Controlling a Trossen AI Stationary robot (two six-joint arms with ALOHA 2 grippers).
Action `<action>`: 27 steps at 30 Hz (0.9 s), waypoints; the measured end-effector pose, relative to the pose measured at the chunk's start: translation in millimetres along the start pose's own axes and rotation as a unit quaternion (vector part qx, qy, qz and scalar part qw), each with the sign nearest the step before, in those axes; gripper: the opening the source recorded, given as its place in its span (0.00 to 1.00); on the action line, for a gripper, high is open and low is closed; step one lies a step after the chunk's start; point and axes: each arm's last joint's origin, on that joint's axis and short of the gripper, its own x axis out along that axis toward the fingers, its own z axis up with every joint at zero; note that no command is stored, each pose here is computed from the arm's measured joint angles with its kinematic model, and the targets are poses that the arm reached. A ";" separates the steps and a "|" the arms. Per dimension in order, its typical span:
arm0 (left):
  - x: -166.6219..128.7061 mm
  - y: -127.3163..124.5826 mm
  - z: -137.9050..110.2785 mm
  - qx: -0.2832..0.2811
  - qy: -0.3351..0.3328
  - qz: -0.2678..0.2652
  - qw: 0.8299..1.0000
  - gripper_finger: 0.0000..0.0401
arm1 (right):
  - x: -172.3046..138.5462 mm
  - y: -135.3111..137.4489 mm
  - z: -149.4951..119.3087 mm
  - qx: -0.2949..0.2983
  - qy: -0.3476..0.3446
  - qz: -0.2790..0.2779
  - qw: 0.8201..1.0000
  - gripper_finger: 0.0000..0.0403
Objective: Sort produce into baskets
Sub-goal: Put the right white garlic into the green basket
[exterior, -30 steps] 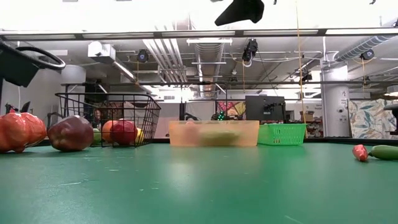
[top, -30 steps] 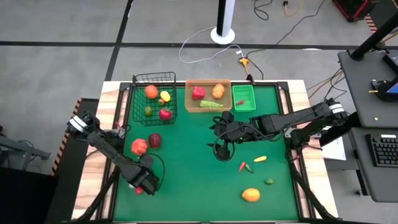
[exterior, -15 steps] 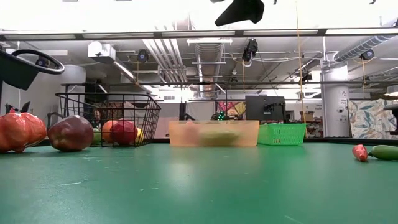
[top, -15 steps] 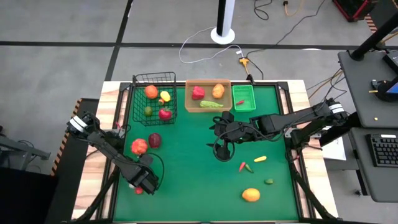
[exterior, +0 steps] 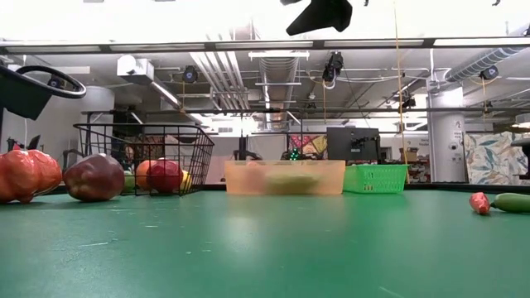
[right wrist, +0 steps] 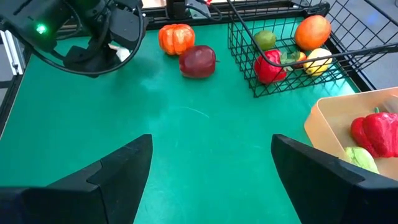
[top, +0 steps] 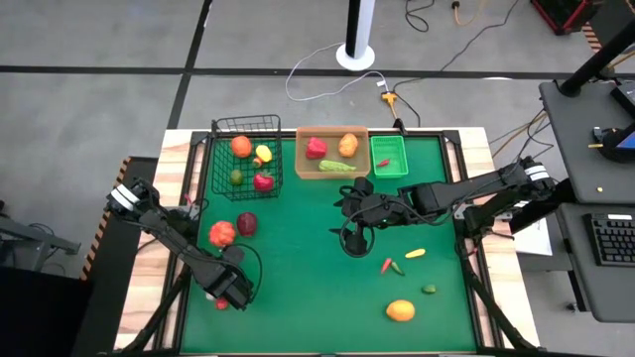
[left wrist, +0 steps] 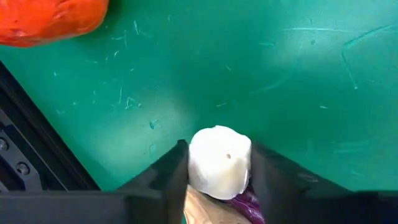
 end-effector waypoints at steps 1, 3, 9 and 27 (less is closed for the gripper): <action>0.0 0.1 0.0 0.000 0.000 0.000 1.000 0.29 | 0.0 0.0 0.0 0.000 0.000 0.000 1.000 0.79; -0.1 0.1 0.1 0.000 -0.001 0.000 1.000 0.23 | 0.0 0.0 -0.1 0.000 0.000 0.000 1.000 0.79; -10.2 -5.5 -0.5 0.022 -0.012 -0.014 1.000 0.23 | 0.1 -0.1 -0.6 -0.001 0.003 -0.001 1.000 0.79; -144.1 -57.1 10.1 0.244 -0.315 -0.203 0.895 0.23 | -13.0 43.6 -16.8 -0.069 -0.006 0.009 0.998 0.79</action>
